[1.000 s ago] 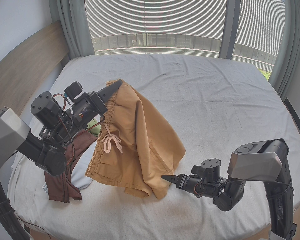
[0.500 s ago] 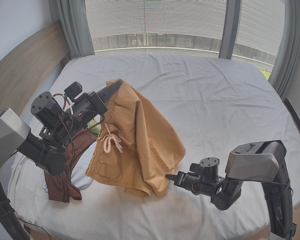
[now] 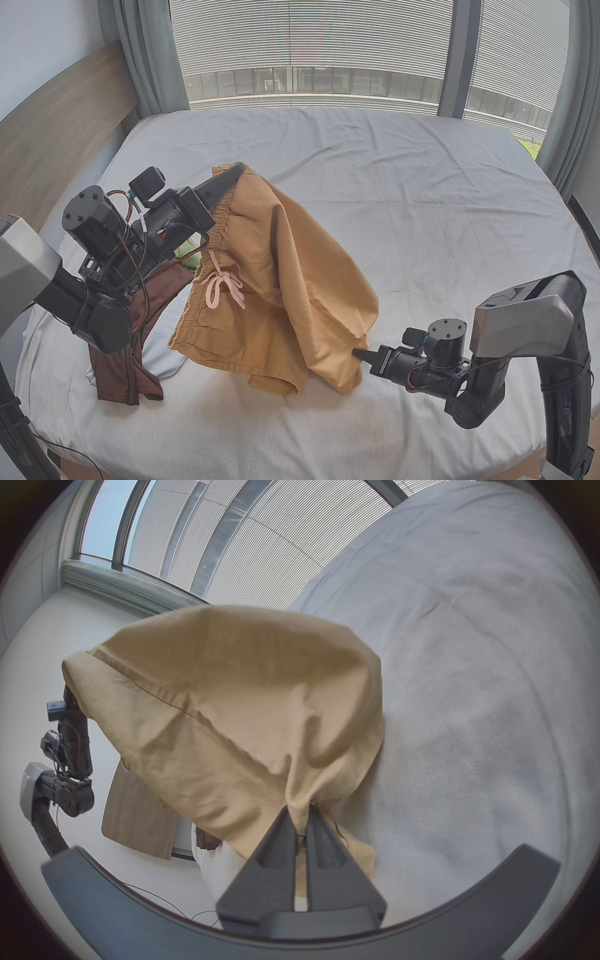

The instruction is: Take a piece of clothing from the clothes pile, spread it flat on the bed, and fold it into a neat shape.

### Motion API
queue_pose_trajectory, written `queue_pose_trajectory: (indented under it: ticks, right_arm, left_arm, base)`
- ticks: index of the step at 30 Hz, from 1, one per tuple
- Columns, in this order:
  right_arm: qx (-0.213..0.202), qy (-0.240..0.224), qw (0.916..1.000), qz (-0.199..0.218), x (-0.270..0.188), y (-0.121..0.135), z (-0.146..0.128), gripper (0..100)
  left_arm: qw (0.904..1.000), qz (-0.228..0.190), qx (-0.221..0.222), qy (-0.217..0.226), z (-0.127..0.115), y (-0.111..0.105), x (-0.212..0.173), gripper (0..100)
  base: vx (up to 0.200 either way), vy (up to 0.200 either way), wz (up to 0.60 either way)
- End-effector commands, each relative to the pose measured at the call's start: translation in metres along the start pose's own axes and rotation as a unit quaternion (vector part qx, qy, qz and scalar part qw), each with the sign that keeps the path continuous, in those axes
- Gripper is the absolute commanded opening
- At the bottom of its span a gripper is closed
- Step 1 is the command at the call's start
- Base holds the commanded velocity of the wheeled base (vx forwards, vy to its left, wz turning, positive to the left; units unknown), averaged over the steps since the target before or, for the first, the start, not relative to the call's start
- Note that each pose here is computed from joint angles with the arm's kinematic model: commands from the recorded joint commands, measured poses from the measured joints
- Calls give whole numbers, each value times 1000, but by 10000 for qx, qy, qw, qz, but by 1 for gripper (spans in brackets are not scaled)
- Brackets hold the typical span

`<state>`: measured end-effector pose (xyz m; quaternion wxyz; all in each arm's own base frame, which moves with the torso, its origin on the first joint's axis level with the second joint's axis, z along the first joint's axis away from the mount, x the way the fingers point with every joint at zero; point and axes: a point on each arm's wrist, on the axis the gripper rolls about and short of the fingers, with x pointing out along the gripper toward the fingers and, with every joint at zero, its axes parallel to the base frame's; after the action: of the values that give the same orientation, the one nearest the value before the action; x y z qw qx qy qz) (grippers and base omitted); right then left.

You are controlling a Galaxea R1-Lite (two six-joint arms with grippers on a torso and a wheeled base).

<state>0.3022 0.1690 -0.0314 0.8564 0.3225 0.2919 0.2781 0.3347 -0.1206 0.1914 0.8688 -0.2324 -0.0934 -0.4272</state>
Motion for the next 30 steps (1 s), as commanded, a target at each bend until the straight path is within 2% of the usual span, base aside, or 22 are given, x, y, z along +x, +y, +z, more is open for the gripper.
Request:
queue_pose_trajectory:
  ticks: [1, 6, 15, 24, 30]
  right_arm:
    - [-103, -456, 9988, 130, -40, 21, 34, 0]
    - [-191, -824, 9960, 289, -59, 33, 55, 0]
    - [-308, -1183, 9923, 186, -75, 29, 74, 0]
    - [-356, -1130, 9929, 73, -81, 14, 78, 0]
    - [-267, -669, 9972, -204, -69, -13, 59, 0]
  left_arm:
    - [9999, 70, -97, 116, -5, 0, -6, 0]
    - [9994, 205, -195, 220, -9, 4, -13, 0]
    - [9965, 503, -479, 469, -22, 16, -28, 0]
    - [9888, 727, -799, 1030, -55, 38, -43, 0]
    - [9829, 1041, -920, 1209, -74, 62, -51, 0]
  base:
    - [0, 0, 0]
    - [0, 0, 0]
    - [0, 0, 0]
    - [0, 0, 0]
    - [0, 0, 0]
